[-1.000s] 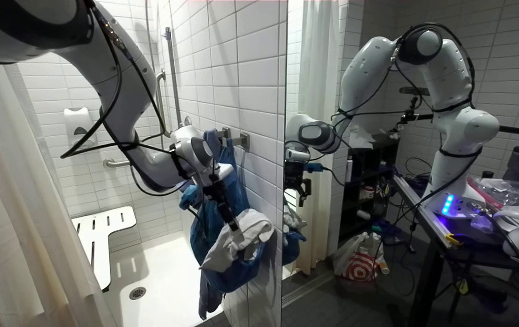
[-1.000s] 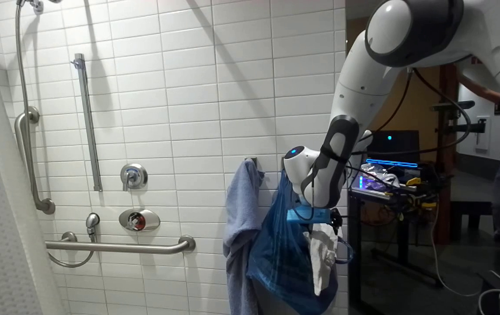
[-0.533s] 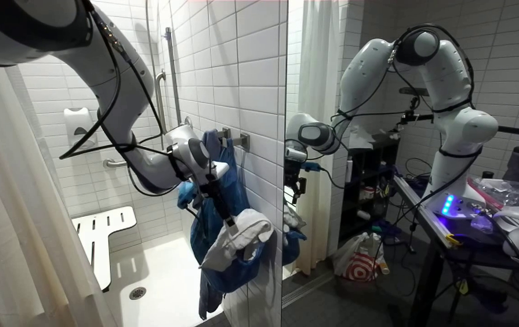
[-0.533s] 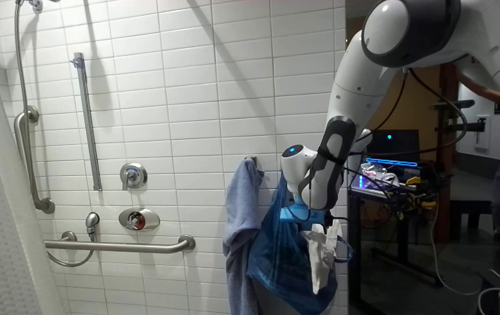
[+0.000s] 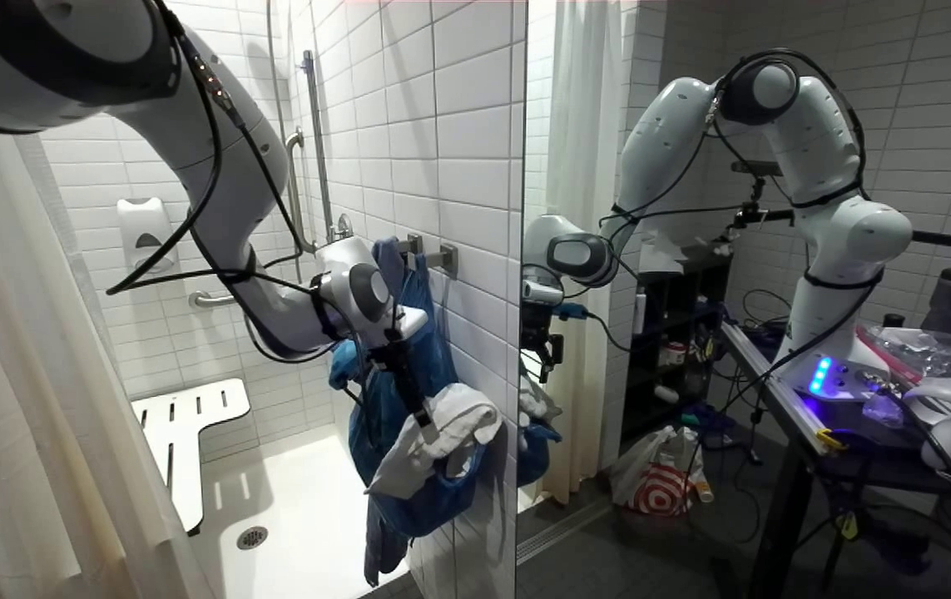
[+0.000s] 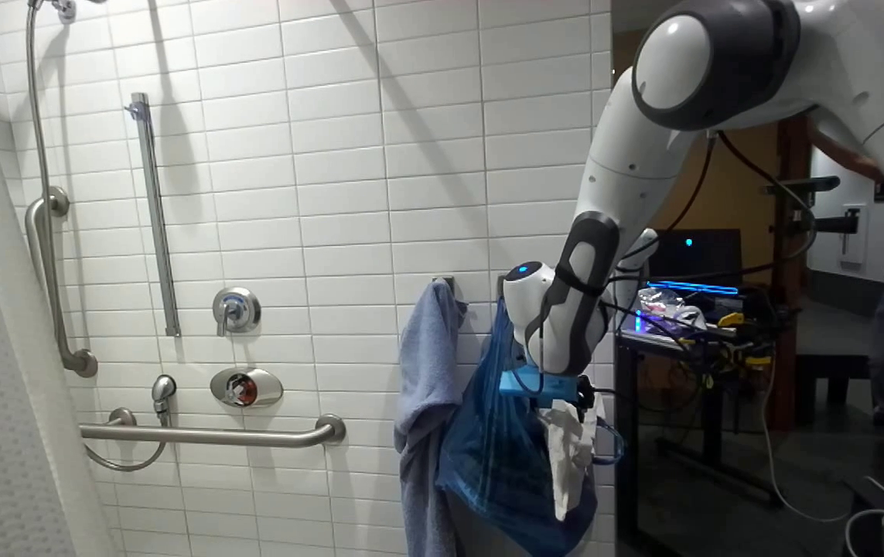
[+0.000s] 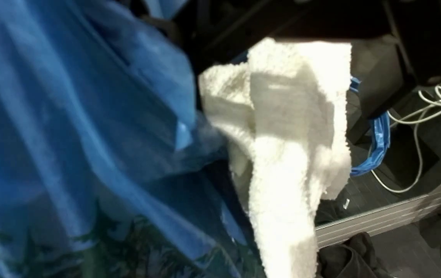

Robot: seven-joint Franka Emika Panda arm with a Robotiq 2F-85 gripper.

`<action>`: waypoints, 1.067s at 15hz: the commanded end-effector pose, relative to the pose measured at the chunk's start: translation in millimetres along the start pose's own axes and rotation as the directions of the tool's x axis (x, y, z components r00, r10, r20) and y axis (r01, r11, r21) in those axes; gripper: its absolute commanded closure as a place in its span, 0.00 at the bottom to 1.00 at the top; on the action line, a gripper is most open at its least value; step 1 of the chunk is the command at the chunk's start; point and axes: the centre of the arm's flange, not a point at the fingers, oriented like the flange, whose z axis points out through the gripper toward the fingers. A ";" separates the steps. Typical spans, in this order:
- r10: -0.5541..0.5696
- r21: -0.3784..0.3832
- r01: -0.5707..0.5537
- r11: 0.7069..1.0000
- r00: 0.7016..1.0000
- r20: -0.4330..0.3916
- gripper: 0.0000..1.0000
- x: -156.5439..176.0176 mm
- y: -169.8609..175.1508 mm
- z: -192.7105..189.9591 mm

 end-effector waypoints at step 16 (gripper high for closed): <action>-0.039 0.003 0.039 0.999 0.999 0.036 1.00 15.6 -0.6 -4.0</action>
